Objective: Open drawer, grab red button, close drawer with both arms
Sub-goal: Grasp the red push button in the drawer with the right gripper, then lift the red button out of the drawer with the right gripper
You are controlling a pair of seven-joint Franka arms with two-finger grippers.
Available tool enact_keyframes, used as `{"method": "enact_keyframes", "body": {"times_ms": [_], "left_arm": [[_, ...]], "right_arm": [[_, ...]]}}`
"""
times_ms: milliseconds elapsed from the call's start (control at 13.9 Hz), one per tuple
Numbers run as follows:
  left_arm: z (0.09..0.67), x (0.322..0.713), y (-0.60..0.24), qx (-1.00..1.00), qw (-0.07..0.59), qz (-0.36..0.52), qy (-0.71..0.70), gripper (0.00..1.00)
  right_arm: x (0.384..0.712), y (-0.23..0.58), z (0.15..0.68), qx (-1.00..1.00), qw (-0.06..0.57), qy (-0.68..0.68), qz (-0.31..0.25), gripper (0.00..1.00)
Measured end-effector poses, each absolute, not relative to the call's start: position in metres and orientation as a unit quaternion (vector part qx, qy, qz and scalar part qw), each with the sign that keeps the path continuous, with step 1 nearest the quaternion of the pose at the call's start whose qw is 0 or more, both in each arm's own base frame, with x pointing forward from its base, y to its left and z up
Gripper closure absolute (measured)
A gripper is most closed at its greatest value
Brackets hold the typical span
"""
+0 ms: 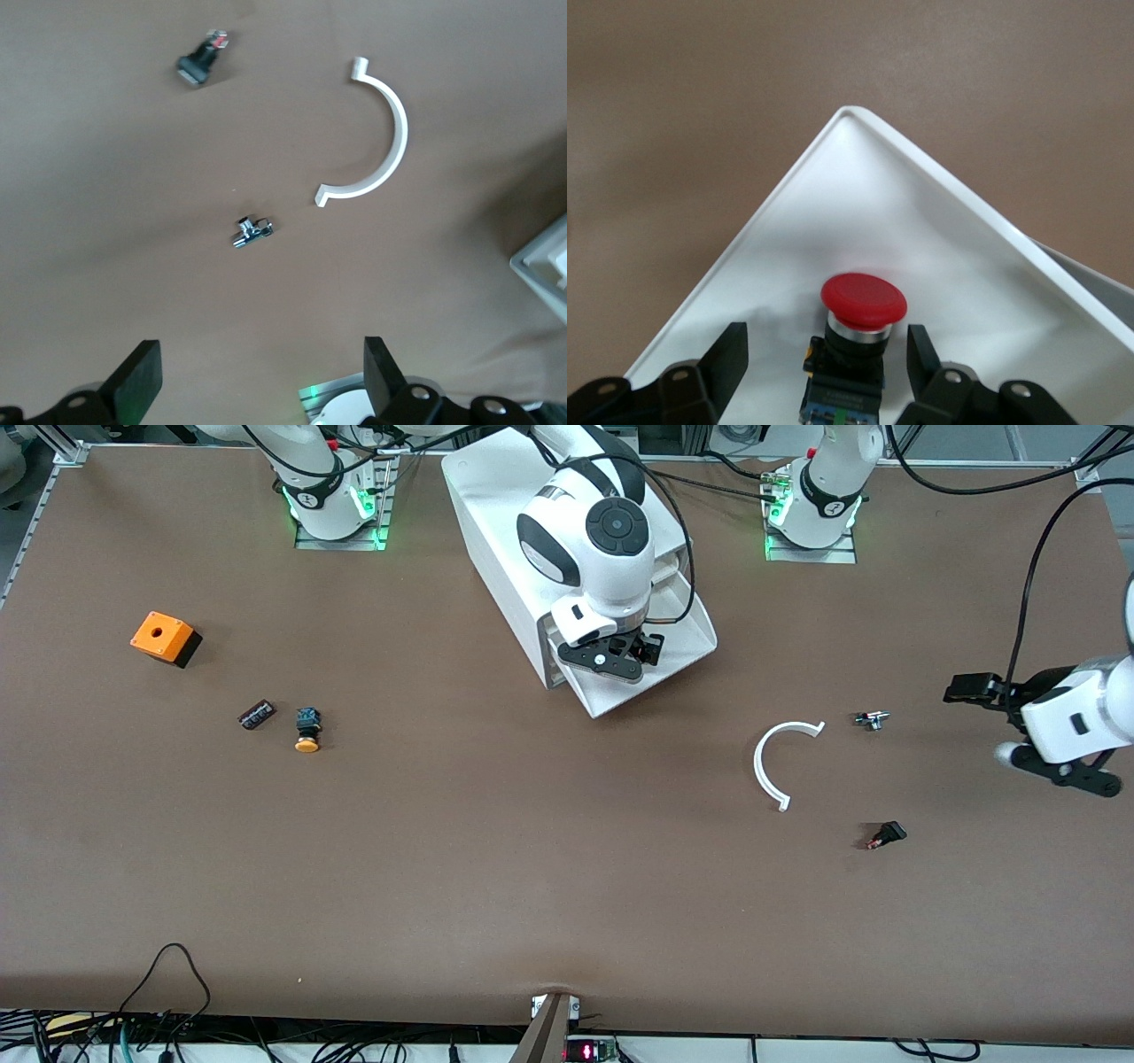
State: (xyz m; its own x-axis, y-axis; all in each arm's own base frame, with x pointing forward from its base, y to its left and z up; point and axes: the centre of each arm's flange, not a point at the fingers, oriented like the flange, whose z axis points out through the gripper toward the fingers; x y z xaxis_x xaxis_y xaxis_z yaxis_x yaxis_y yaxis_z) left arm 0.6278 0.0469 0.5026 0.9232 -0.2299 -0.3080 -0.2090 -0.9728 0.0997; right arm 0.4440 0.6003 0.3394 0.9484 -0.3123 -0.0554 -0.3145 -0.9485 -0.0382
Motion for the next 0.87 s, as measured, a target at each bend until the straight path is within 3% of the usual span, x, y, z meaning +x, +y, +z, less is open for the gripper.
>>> {"method": "enact_keyframes", "body": {"times_ms": [216,361,433,505,577,866], "left_arm": [[0.513,0.624,0.052,0.983,0.028,-0.154,-0.093,0.0],[0.513,0.624,0.052,0.984,0.027,-0.154,-0.085,0.0],[0.513,0.624,0.053,0.985,0.024,-0.155,-0.078,0.0],[0.513,0.624,0.055,0.985,0.018,-0.155,-0.071,0.0],[0.513,0.624,0.057,0.986,0.012,-0.153,-0.063,0.0],[0.515,0.633,0.06,0.991,0.003,-0.122,-0.049,0.0]], "right_arm": [[0.443,0.602,0.327,-0.987,0.016,0.158,0.028,0.24],[0.443,0.601,0.323,-0.987,0.012,0.156,0.026,0.46],[0.443,0.601,0.323,-0.988,0.011,0.154,0.024,0.46],[0.443,0.601,0.324,-0.988,0.01,0.153,0.022,0.52],[0.444,0.601,0.325,-0.988,0.01,0.153,0.02,0.65],[0.446,0.603,0.337,-0.988,0.012,0.152,0.019,0.67]]}}
